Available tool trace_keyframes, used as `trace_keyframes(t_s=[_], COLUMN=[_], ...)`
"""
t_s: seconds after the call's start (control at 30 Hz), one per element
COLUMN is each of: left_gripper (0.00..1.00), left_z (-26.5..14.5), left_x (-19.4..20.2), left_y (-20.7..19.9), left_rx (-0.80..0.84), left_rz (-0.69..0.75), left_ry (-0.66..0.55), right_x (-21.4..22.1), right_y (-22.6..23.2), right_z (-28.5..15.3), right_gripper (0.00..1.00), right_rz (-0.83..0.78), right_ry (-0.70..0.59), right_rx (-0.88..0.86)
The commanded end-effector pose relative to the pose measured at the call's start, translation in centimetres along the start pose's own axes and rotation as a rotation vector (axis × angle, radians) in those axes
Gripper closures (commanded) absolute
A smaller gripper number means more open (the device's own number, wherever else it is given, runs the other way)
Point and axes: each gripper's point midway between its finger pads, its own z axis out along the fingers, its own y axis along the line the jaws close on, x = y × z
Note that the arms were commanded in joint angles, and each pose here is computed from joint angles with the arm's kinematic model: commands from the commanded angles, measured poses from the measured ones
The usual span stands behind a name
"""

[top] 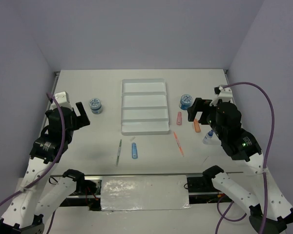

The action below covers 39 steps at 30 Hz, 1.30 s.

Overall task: Sort the stationery into containers
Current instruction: Pick up the pen cap from the center of the board.

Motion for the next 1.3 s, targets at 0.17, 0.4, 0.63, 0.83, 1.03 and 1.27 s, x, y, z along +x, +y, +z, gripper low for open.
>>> trace_keyframes(t_s=[0.17,0.4,0.63,0.83,1.03,1.27], left_gripper=[0.01,0.01,0.01,0.01,0.01,0.01], left_z=[-0.3,-0.3,-0.1,0.3,0.5,0.9], left_x=[-1.2,-1.2,-0.9,-0.3,0.0,0.4], left_y=[-0.5,-0.6,-0.9,-1.7,-2.0,-2.3], left_rx=[0.018,0.026,0.045,0.072,0.080,0.085], left_rz=[-0.029,-0.027,-0.021,-0.006,0.002,0.013], left_ry=[-0.039,-0.039,-0.028,0.001,0.013,0.033], right_x=[-1.6,1.4,9.7,13.9,18.1,20.3], right_y=[-0.1,-0.9,-1.0,-1.7,-5.3,-6.6], right_z=[-0.7,2.1,8.5,11.6,13.5,15.4], right_gripper=[0.00,0.00,0.02,0.25,0.33,0.40], right_rz=[0.015,-0.007,-0.093,-0.123,-0.047,-0.094], right_ry=[-0.063,0.096,0.417,0.508,0.629,0.710], right_rx=[0.008,0.102,0.210,0.241,0.275,0.293])
